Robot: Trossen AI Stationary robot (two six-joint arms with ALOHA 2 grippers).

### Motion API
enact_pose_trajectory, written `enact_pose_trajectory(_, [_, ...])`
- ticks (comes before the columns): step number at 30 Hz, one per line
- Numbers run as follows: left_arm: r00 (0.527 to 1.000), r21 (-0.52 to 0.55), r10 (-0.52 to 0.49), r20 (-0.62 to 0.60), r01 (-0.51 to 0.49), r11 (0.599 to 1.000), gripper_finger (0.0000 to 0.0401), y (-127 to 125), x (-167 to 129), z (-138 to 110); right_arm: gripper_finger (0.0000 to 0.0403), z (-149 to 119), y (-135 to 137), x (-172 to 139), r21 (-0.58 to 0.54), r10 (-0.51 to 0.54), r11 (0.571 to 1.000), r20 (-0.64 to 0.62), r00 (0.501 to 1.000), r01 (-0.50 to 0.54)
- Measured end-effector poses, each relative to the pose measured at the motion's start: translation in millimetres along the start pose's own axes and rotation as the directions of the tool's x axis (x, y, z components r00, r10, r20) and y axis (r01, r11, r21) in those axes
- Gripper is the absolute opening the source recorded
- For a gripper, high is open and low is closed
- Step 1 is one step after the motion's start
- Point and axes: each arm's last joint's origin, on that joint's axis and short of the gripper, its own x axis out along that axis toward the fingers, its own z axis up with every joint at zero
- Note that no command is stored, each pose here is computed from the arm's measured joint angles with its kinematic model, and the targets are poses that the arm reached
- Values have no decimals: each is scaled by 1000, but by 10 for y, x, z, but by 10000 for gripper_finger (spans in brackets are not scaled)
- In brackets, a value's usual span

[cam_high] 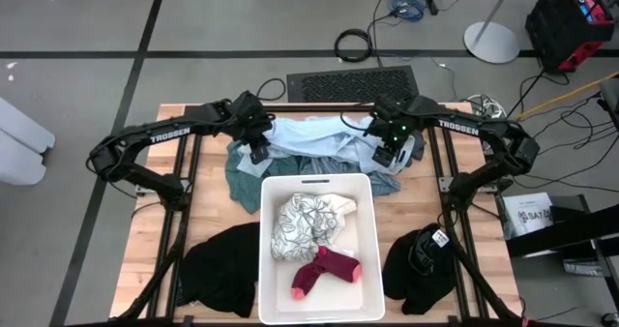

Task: Sort clothes
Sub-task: Put the light blue polo shirt into the white laundry bin

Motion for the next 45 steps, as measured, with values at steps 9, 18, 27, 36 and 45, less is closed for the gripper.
enact_pose_trajectory(9, [1000, 1, 1, 2, -1, 1000, 30, 1, -1, 3, 208, -92, 2, 416, 17, 3, 1000, 84, 996, -5])
enact_pose_trajectory(18, [1000, 1, 1, 4, -1, 1000, 30, 1, -1, 5, 15, -199, -13, 434, -33, -92, 995, 92, 991, 96])
enact_pose_trajectory(27, [1000, -22, 3, 16, -3, 1000, 30, 3, -3, 17, 2, 102, 145, -608, -104, -92, 983, 448, 889, 154])
enact_pose_trajectory(36, [999, -16, 8, 50, -7, 1000, 30, 7, -5, 52, 1, 692, 407, -1321, -317, 179, 947, 656, 733, 53])
enact_pose_trajectory(45, [976, -4, 205, 76, -205, 979, 27, -26, -303, 3, 0, 1546, 715, -877, -380, 244, 925, 581, 777, -6])
